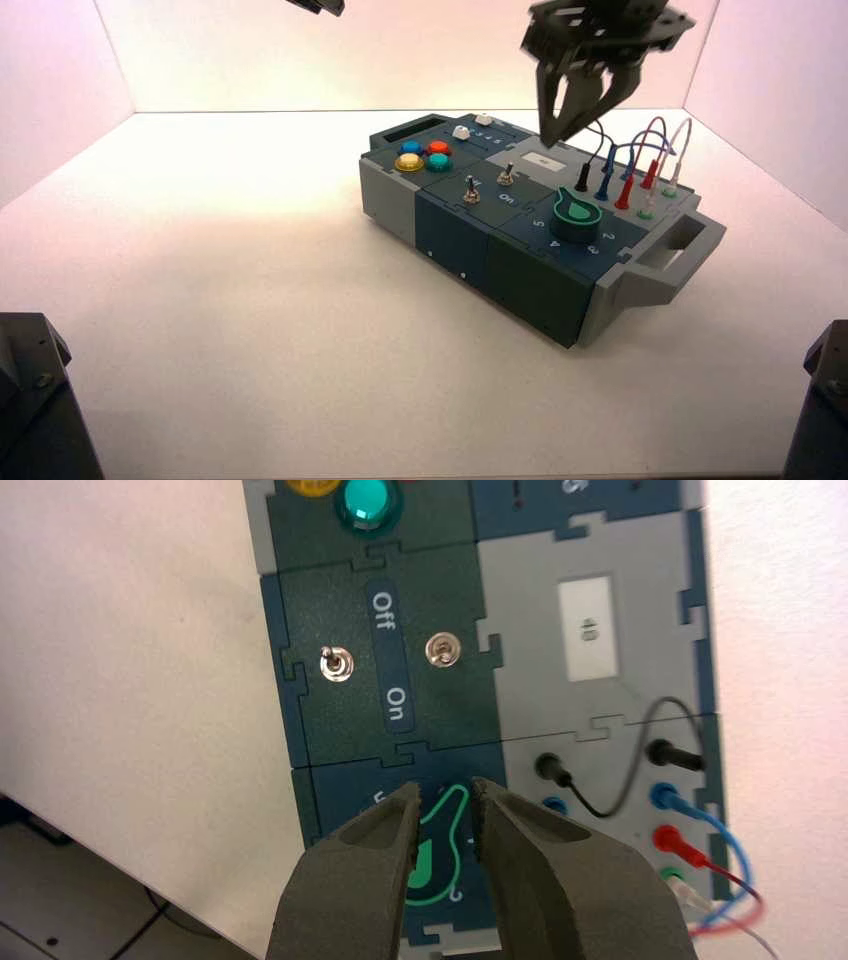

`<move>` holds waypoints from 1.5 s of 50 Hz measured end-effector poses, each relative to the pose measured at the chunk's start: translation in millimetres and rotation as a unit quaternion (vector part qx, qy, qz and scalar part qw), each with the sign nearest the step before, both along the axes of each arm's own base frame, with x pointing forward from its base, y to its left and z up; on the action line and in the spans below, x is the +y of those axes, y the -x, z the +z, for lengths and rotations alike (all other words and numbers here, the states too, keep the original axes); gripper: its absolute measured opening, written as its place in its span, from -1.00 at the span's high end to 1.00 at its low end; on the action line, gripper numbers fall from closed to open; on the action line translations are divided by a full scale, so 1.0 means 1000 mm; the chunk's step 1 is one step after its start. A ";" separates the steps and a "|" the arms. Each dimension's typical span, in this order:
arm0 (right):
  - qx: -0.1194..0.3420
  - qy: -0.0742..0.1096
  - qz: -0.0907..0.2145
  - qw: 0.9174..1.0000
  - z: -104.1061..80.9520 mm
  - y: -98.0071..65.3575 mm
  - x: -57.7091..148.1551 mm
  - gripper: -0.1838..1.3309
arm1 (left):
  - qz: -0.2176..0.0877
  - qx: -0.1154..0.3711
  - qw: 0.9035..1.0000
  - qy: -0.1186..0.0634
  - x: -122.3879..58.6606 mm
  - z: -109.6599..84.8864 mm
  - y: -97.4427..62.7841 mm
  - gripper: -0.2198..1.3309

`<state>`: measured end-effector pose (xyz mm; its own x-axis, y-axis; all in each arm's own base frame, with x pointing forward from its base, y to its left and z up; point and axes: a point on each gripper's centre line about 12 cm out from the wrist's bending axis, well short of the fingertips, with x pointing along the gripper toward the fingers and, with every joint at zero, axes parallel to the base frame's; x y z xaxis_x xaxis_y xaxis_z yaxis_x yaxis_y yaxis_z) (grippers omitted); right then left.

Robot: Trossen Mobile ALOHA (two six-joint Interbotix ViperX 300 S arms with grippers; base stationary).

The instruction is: Turn the knob to position 2.

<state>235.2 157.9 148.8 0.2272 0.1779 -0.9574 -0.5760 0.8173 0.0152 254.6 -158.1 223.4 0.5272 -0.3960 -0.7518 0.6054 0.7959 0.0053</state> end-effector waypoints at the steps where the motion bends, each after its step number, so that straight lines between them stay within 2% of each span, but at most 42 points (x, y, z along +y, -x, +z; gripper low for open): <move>1: 0.002 0.001 0.002 1.000 -0.001 0.000 0.001 0.06 | 0.000 0.000 1.000 0.001 0.000 0.000 0.000 -0.28; 7: 0.013 0.009 0.012 1.000 -0.009 0.000 0.009 0.28 | 0.000 -0.001 1.000 0.001 0.000 0.000 0.000 -0.29; 10: 0.020 0.014 0.017 1.000 -0.014 -0.002 0.012 0.50 | -0.001 -0.001 1.000 0.000 0.000 0.000 0.000 -0.29; 11: 0.020 0.014 0.017 1.000 -0.014 -0.002 0.013 0.51 | 0.000 -0.001 1.000 0.000 0.000 0.000 0.000 -0.28; 12: 0.022 0.015 0.016 1.000 -0.016 -0.004 0.014 0.63 | -0.001 -0.001 1.000 0.000 0.000 0.000 0.000 -0.29; 19: 0.024 0.016 0.016 0.999 -0.018 -0.007 0.016 0.87 | -0.001 -0.001 1.000 0.000 0.000 0.000 0.000 -0.29; 35: 0.045 0.037 0.021 0.998 -0.031 -0.007 0.016 0.93 | -0.001 -0.002 1.000 -0.001 0.000 0.000 0.000 -0.29; 45: 0.049 0.042 0.022 0.998 -0.032 -0.007 0.014 0.93 | -0.002 0.000 1.000 -0.002 0.000 0.000 0.000 -0.29; 52: 0.054 0.052 0.023 0.997 -0.035 -0.007 0.011 0.93 | -0.002 -0.001 1.000 -0.001 0.000 0.000 0.000 -0.29; 65: 0.054 0.058 0.020 0.997 -0.036 -0.009 0.007 0.93 | -0.002 0.001 1.000 -0.003 0.000 0.000 0.001 -0.29; 75: 0.056 0.061 0.004 0.997 -0.037 -0.015 -0.001 0.93 | -0.002 0.001 1.000 -0.003 0.000 0.000 0.001 -0.29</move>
<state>249.9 156.7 111.7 0.1171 0.0611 -0.9912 -0.5832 0.8121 -0.0189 253.8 -157.6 223.3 0.5232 -0.3935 -0.7559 0.6092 0.7930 0.0089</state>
